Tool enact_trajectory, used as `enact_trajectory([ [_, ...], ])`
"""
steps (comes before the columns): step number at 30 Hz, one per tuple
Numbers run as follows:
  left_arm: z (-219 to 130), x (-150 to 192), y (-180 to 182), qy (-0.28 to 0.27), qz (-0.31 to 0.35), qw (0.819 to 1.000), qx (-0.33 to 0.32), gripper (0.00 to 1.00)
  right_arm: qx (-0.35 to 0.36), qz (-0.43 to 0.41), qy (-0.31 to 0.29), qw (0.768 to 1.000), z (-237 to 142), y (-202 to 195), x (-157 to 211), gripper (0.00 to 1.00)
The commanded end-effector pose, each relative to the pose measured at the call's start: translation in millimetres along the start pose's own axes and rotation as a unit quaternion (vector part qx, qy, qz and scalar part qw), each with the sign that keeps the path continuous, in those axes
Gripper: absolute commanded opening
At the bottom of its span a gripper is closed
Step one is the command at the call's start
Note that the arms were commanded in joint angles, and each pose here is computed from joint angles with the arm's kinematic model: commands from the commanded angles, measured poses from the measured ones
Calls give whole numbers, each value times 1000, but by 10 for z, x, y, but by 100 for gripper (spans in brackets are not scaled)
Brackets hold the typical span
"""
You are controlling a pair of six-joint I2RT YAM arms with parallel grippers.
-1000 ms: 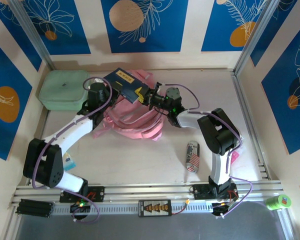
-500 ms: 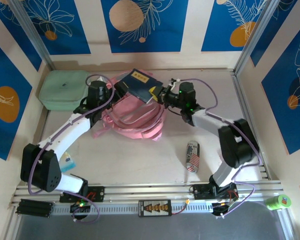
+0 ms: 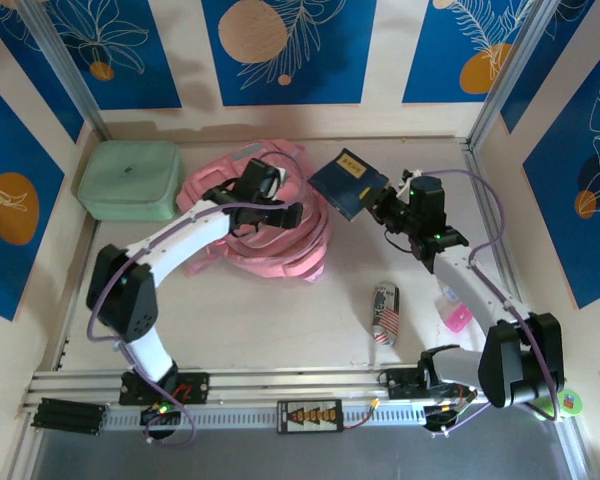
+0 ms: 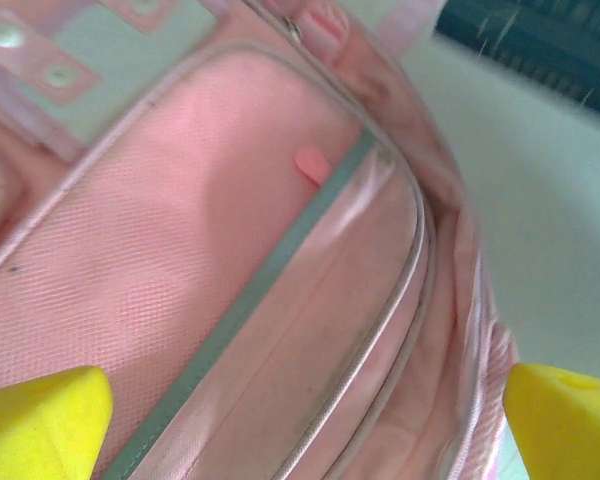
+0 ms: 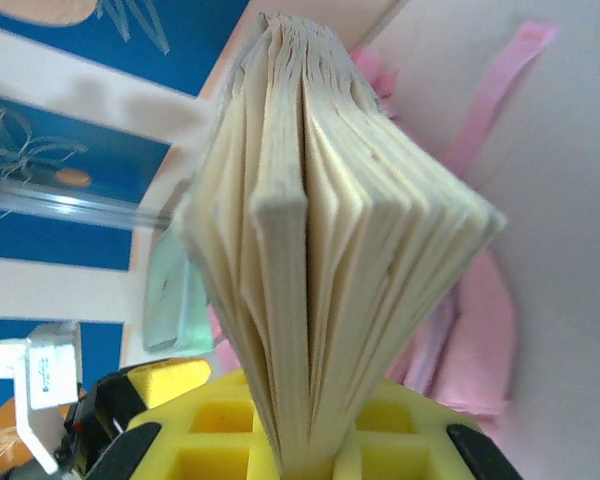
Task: Pack the student bag
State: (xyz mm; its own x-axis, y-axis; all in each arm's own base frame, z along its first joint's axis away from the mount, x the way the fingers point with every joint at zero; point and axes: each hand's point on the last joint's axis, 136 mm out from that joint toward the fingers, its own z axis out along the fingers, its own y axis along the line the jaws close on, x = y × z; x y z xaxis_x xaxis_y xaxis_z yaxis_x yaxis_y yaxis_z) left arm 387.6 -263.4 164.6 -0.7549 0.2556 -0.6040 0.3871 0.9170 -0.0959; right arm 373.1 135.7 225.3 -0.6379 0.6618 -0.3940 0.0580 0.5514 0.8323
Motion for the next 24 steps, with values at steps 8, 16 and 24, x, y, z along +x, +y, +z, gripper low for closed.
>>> enact_trajectory([
  [8,319,395,-22,139,190,971,-51,96,31,1,-24,999,-149,-188,-132,0],
  [16,513,473,91,185,195,959,-93,82,34,13,-20,999,-135,-229,-132,0],
  [24,545,422,116,181,200,957,-104,66,42,24,-19,999,-119,-288,-135,0],
])
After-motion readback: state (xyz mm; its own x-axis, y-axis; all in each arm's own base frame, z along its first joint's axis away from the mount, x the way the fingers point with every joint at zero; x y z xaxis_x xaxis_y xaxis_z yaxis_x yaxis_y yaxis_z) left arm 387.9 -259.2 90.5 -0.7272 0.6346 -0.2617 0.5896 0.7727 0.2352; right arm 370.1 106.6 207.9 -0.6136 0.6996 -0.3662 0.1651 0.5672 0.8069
